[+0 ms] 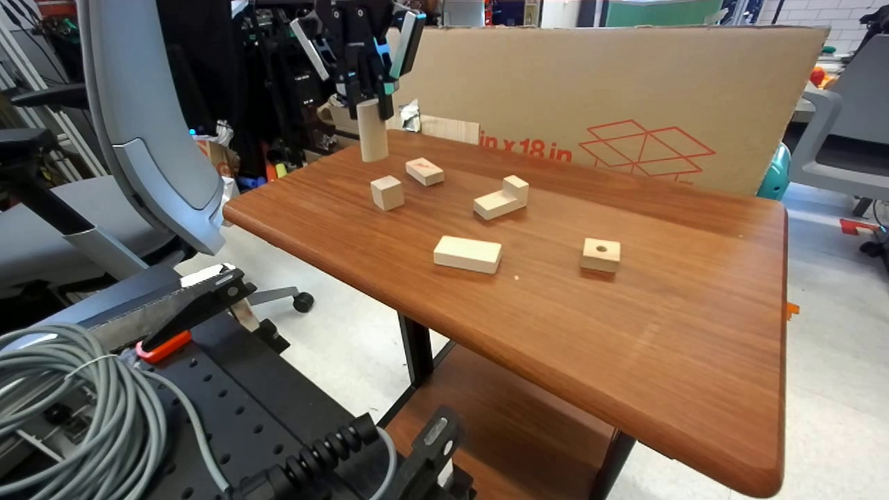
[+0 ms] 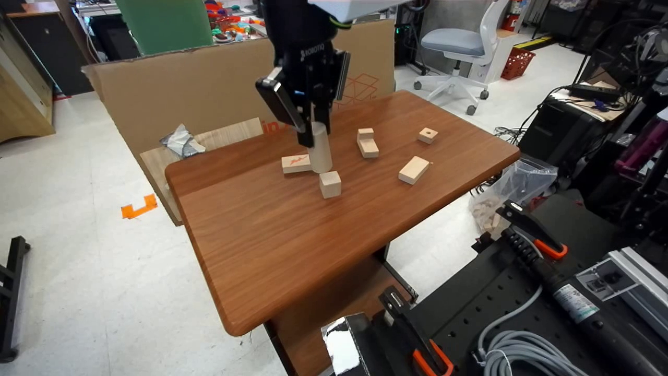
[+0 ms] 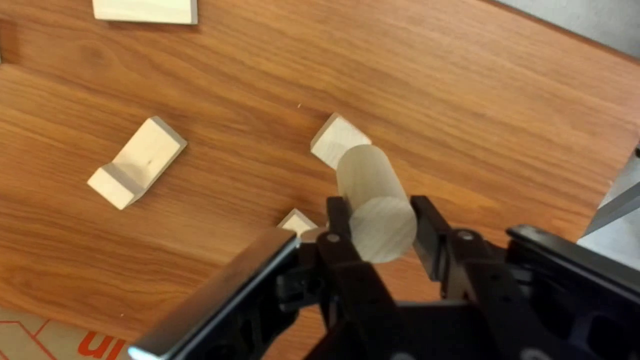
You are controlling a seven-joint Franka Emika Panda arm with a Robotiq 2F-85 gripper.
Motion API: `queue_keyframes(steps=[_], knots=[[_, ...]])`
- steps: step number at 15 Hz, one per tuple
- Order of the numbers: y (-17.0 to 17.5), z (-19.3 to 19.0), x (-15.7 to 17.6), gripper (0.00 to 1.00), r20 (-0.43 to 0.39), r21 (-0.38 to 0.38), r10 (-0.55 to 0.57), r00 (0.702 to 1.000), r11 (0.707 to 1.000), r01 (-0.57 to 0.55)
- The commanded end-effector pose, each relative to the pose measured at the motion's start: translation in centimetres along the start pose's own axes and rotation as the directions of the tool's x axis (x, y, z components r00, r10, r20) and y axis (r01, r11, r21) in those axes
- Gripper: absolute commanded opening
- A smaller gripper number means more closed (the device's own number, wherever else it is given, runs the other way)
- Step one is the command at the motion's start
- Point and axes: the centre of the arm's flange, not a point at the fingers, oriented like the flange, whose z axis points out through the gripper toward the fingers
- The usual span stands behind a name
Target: Move the cylinder to the front left.
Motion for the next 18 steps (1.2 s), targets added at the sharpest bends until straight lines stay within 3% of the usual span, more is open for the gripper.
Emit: queue_keyframes(steps=[1,12,18], knots=[[-2.1,0.5,-2.4,0.11,0.004,-0.004,-0.081,0.997,0.997,0.081],[-6.9,4.8,-2.6,0.11,0.059,-0.035,-0.257,0.964,0.965,0.26],[-7.2,6.4,-2.1,0.11,0.085,-0.045,-0.291,0.953,0.954,0.296]])
